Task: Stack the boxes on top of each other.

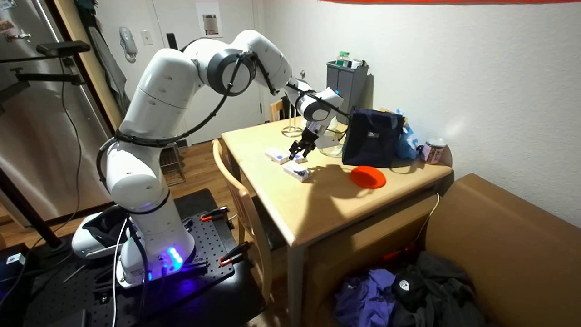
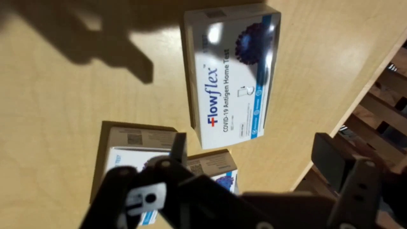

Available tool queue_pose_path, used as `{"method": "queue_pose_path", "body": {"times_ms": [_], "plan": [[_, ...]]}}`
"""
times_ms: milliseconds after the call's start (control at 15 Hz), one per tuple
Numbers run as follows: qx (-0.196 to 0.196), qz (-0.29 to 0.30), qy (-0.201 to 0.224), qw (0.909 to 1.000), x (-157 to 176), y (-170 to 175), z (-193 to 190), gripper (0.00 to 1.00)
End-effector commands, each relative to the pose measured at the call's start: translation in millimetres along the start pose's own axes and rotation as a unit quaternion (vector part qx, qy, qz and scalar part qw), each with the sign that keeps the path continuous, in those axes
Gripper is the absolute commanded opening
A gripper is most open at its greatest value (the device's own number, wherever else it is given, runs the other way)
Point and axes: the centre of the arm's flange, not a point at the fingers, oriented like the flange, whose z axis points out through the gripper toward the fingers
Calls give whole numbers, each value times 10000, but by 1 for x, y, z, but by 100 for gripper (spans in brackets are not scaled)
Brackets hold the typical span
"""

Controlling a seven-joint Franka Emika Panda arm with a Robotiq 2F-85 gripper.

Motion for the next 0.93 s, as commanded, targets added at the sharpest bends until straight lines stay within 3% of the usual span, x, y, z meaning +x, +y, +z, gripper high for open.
{"method": "queue_pose_path", "body": {"times_ms": [0,400,867], "plan": [[-240,416,-1,9988,16,-38,39,100],[-599,774,-258,9949,18,-66,67,100],[-927,748,-798,9897,33,-78,26,100]]}}
